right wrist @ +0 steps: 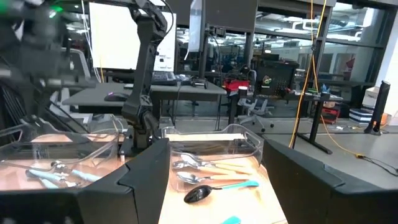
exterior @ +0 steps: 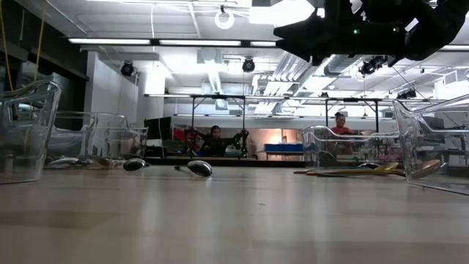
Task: Sort silverware by color (type)
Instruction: Put the light blue spoon into the bottom left transparent bin
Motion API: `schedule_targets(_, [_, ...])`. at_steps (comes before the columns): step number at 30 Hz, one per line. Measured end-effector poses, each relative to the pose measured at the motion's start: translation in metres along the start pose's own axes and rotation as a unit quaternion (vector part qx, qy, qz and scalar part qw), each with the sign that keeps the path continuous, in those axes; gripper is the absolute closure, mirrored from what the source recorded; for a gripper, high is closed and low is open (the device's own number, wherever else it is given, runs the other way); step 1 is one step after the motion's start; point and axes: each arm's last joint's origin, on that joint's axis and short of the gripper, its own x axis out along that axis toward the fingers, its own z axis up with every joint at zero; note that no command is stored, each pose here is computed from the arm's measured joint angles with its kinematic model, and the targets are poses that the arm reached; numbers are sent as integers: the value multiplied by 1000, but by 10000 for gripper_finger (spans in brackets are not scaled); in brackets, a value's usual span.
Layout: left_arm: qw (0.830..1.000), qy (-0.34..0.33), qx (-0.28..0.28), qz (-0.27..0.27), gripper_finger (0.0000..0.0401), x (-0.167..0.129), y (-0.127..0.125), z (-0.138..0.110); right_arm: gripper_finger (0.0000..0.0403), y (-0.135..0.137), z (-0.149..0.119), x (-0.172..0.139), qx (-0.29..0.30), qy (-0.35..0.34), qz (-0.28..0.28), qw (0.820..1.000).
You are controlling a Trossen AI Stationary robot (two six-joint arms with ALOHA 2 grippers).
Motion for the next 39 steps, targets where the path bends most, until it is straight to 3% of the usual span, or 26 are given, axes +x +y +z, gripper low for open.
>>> schedule_targets(5, [986,69,-78,131,400,30,-9,-27,160,0,0,0,-7,0,0,1000])
schedule_targets(13, [959,96,-133,230,400,83,-29,-46,160,0,3,0,-10,-17,-2,1000])
schedule_targets(20, [952,108,-129,255,400,115,-37,-48,160,-1,4,0,-9,-23,-3,1000])
schedule_targets(29, [945,108,-159,266,399,123,-28,-38,160,-1,4,0,-11,-23,-2,1000])
schedule_targets(39, [947,116,-145,263,340,124,-28,-34,160,0,5,0,-21,-23,-3,999])
